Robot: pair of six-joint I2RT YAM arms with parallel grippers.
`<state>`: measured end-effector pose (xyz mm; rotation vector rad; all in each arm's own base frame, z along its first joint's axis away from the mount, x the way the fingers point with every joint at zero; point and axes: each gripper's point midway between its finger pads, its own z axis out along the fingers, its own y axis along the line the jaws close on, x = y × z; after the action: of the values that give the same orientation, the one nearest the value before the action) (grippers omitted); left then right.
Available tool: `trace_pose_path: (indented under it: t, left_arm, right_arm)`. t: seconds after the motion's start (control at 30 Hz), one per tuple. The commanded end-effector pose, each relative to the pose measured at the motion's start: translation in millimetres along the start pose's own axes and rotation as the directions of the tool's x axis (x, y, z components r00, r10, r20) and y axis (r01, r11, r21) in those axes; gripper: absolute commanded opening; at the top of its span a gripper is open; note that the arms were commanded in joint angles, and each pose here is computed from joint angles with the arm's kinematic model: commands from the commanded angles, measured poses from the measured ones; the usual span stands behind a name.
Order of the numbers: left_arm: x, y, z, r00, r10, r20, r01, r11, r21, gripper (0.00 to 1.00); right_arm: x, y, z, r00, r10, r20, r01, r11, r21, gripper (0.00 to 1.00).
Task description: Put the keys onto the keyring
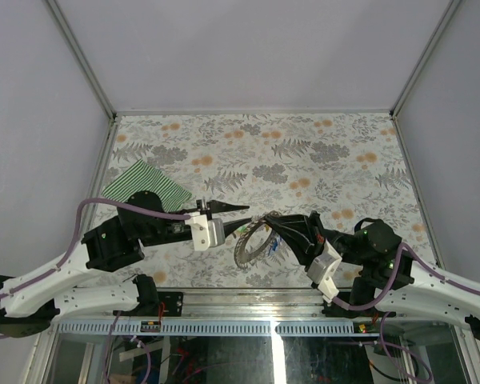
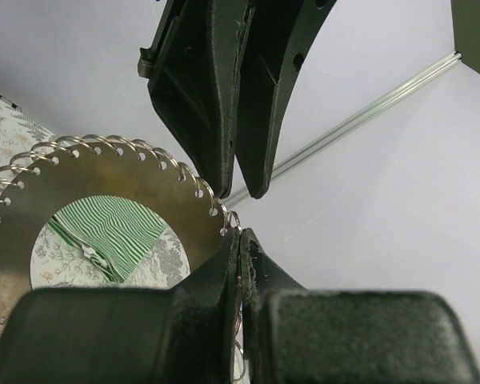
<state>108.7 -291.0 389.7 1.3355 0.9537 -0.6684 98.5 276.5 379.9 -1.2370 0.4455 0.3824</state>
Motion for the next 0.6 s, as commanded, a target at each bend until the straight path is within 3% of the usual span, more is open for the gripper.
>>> trace_pose_path:
  t: [0.0, 0.57]
  left_arm:
    - [-1.1, 4.0, 1.7, 1.000, 0.024, 0.009, -0.024, 0.999, -0.023, 0.29]
    - [-2.7, 2.9, 11.7, 0.999, 0.031, 0.006, -0.031, 0.999, 0.008, 0.28]
  right_arm:
    - [-32.8, -40.8, -2.8, 0.994, -0.044, 0.095, 0.031, 0.991, 0.130, 0.01]
    - [-32.0, -36.1, 2.8, 0.994, -0.030, 0.105, 0.018, 0.994, 0.109, 0.00]
